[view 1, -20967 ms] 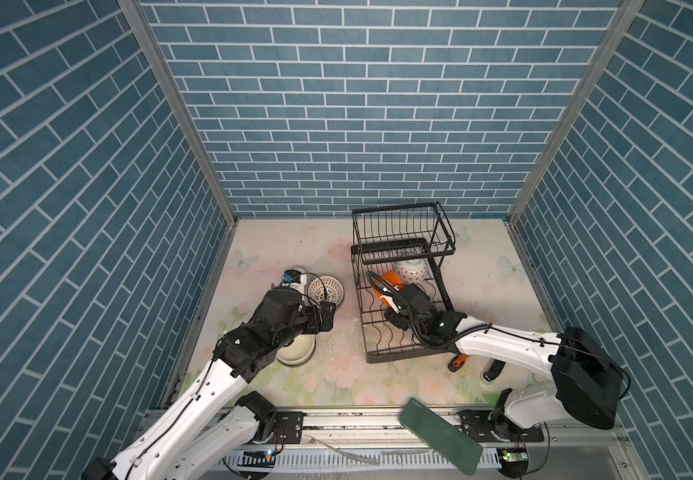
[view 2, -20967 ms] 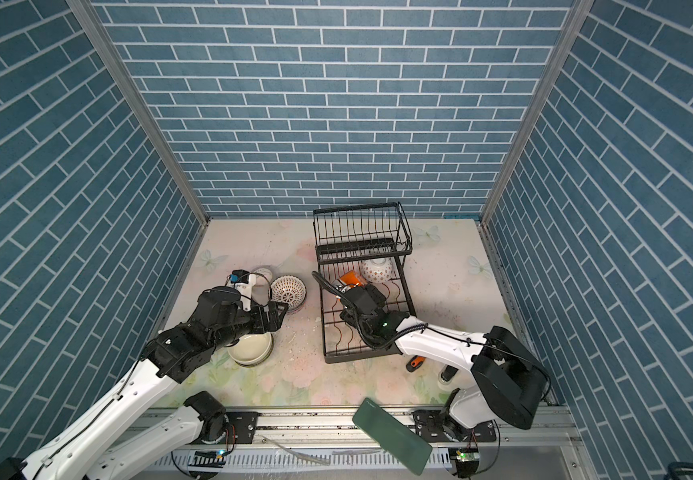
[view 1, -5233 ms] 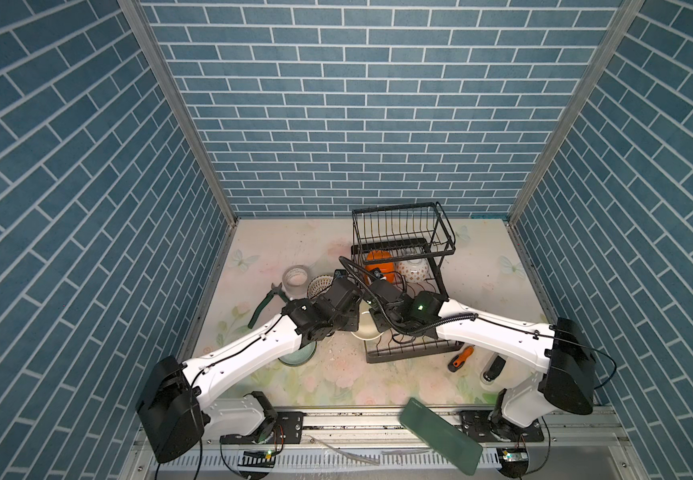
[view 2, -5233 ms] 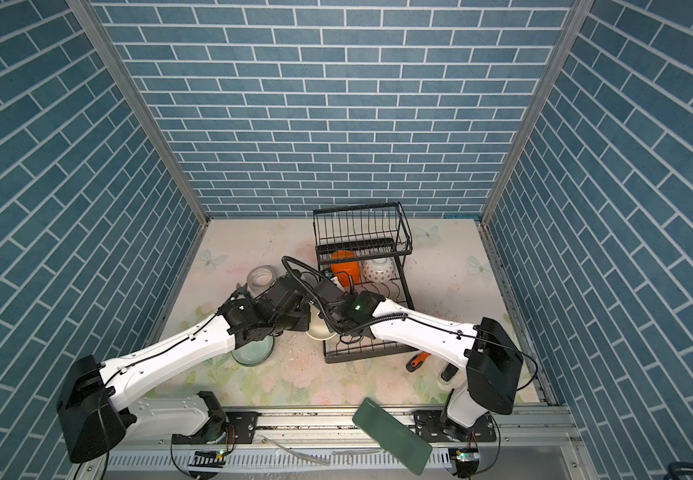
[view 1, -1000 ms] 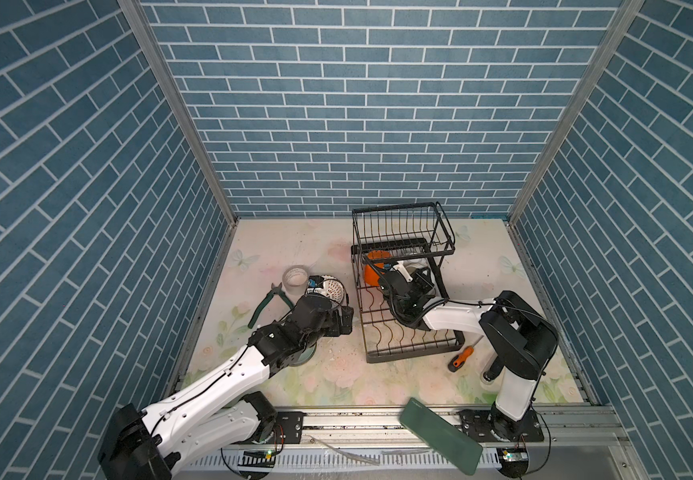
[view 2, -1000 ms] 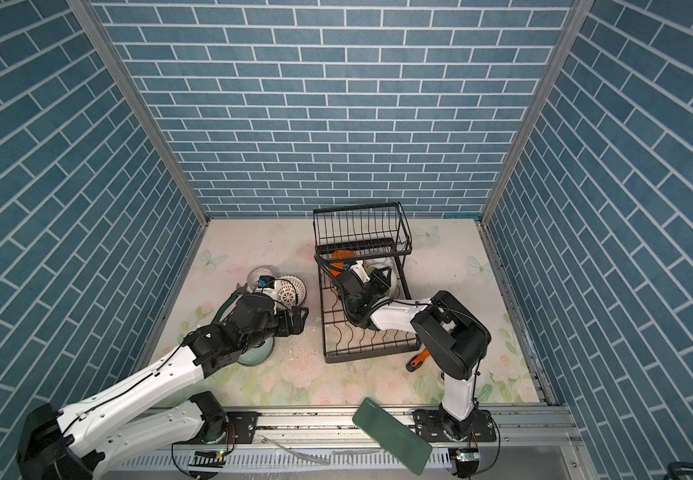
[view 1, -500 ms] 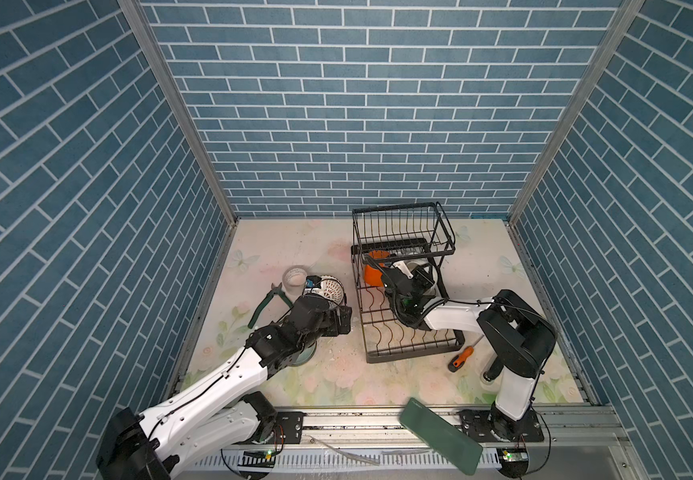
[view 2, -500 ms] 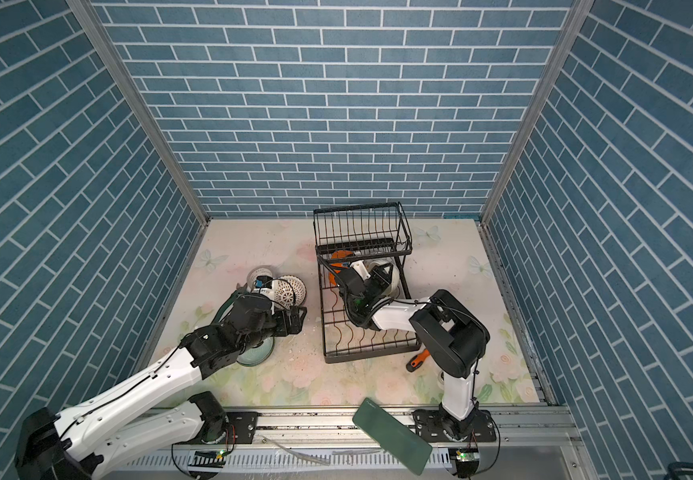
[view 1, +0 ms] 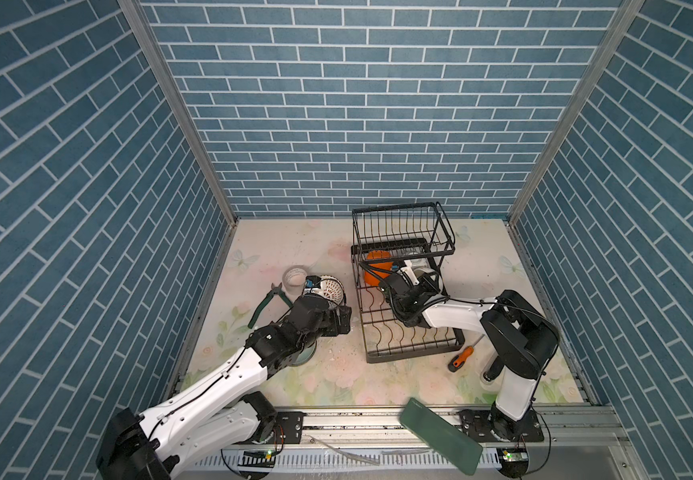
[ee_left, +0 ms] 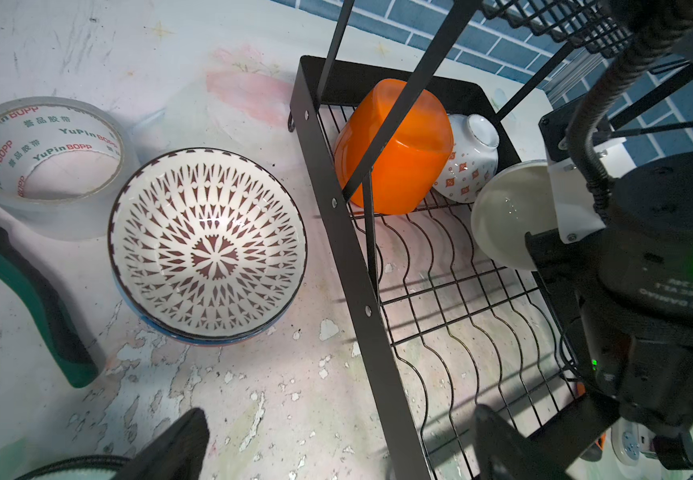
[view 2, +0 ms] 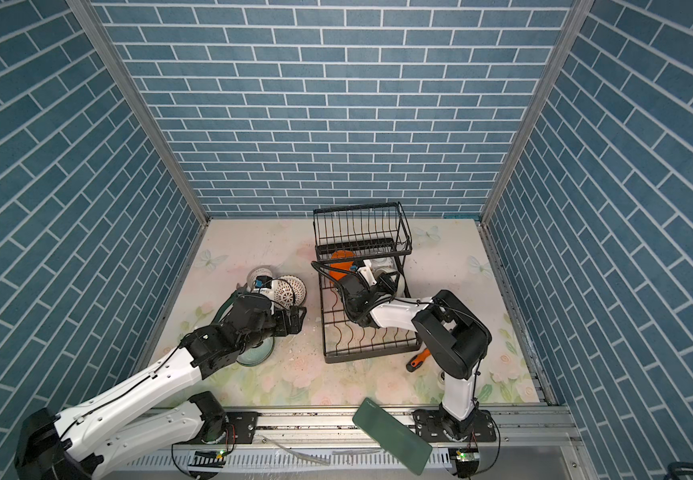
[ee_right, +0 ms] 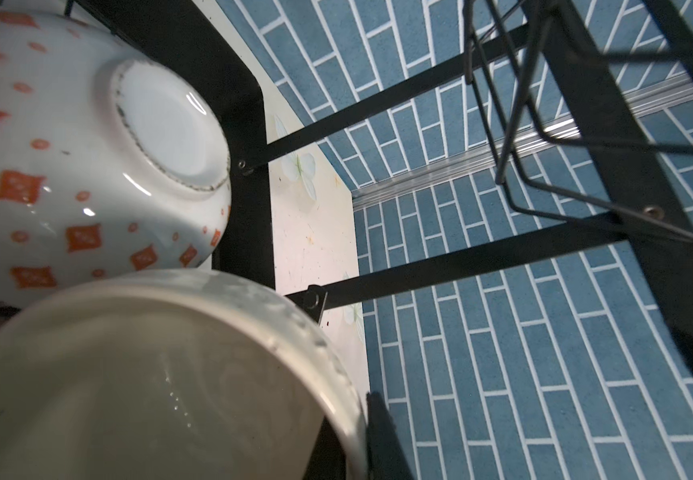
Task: Load the bowls into the dish rack
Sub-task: 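Lower the white bowl into the rack slots beside the orange-diamond bowl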
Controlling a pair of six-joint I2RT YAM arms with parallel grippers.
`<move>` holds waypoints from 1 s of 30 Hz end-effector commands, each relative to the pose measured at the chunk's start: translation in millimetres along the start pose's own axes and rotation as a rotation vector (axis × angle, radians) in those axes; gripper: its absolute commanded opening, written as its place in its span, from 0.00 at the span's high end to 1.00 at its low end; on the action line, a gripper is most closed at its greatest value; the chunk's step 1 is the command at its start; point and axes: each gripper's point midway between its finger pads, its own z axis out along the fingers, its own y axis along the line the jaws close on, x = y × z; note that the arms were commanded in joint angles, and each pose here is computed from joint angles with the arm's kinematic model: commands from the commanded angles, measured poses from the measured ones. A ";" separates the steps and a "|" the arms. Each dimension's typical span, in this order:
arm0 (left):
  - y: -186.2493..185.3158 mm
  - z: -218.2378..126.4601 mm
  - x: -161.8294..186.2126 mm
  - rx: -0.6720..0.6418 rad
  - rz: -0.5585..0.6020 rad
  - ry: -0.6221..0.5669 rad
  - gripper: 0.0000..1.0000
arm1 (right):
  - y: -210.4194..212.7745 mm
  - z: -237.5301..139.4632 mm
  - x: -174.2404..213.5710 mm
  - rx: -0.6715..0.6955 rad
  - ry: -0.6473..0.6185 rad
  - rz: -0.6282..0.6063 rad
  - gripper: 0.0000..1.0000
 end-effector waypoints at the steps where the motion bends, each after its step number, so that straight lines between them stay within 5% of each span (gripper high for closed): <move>1: 4.3 0.8 2.2 -0.005 0.000 -0.001 0.00 | -3.8 6.5 4.9 0.044 0.049 -0.013 1.00; 30: 10.1 6.1 7.1 -0.004 -0.013 0.012 0.00 | 19.0 9.3 8.7 0.078 0.112 -0.133 1.00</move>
